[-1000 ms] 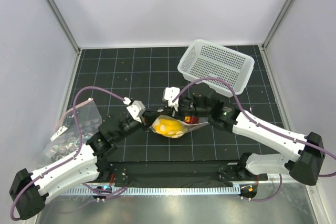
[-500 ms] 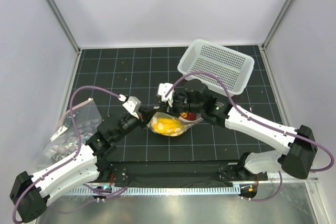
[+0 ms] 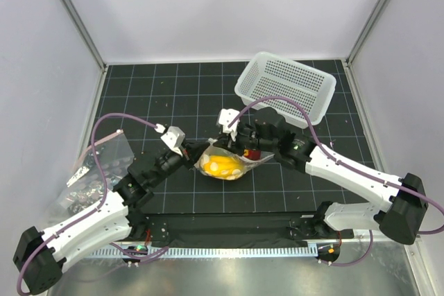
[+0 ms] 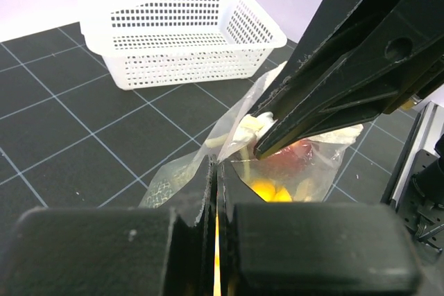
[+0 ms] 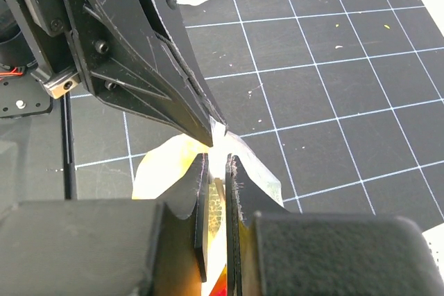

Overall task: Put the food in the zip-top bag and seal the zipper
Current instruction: Zip the zipper food storage bag at the center of the board.

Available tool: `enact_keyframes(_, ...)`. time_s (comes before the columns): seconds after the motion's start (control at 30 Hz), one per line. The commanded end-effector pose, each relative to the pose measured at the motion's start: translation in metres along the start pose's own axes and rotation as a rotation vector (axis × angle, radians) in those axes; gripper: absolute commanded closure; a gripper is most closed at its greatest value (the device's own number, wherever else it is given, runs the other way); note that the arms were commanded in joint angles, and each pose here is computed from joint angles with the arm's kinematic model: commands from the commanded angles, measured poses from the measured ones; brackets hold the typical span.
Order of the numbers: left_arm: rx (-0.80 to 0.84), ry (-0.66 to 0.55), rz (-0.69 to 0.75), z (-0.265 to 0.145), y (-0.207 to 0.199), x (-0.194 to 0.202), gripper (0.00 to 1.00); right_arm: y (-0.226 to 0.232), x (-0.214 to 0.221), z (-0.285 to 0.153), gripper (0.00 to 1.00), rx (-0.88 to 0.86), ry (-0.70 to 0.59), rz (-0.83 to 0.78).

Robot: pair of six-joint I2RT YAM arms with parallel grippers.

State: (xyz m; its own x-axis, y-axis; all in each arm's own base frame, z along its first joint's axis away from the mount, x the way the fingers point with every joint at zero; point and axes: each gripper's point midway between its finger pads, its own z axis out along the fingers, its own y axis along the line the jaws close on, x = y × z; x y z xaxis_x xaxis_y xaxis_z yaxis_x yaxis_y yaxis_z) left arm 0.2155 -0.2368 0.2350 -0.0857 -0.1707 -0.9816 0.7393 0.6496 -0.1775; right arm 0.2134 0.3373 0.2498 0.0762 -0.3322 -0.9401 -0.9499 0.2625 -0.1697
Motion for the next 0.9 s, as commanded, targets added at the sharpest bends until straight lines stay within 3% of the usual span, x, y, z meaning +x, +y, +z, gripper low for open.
enact_keyframes(0.0,-0.210,-0.046,0.056,-0.003,0.046,-0.016,1.00,-0.010,0.003,-0.019,0.99,0.046,0.037,0.026)
enact_keyframes(0.1,-0.121,-0.030,0.077,0.004,0.031,-0.018,0.95,-0.005,0.000,-0.021,0.99,0.024,0.018,0.020)
enact_keyframes(0.2,0.037,-0.008,0.083,0.011,0.004,-0.016,0.77,0.001,-0.005,-0.025,0.99,-0.001,0.000,0.010)
enact_keyframes(0.4,0.158,0.003,0.089,0.016,-0.016,-0.014,0.48,0.012,-0.012,-0.031,0.99,-0.054,-0.031,-0.008)
enact_keyframes(0.7,0.305,-0.062,0.112,0.006,-0.045,-0.025,0.38,0.026,-0.011,-0.030,0.99,-0.148,-0.019,-0.015)
enact_keyframes(0.87,0.362,-0.058,0.125,0.007,-0.055,-0.024,0.50,0.033,-0.011,-0.031,0.99,-0.192,-0.023,-0.021)
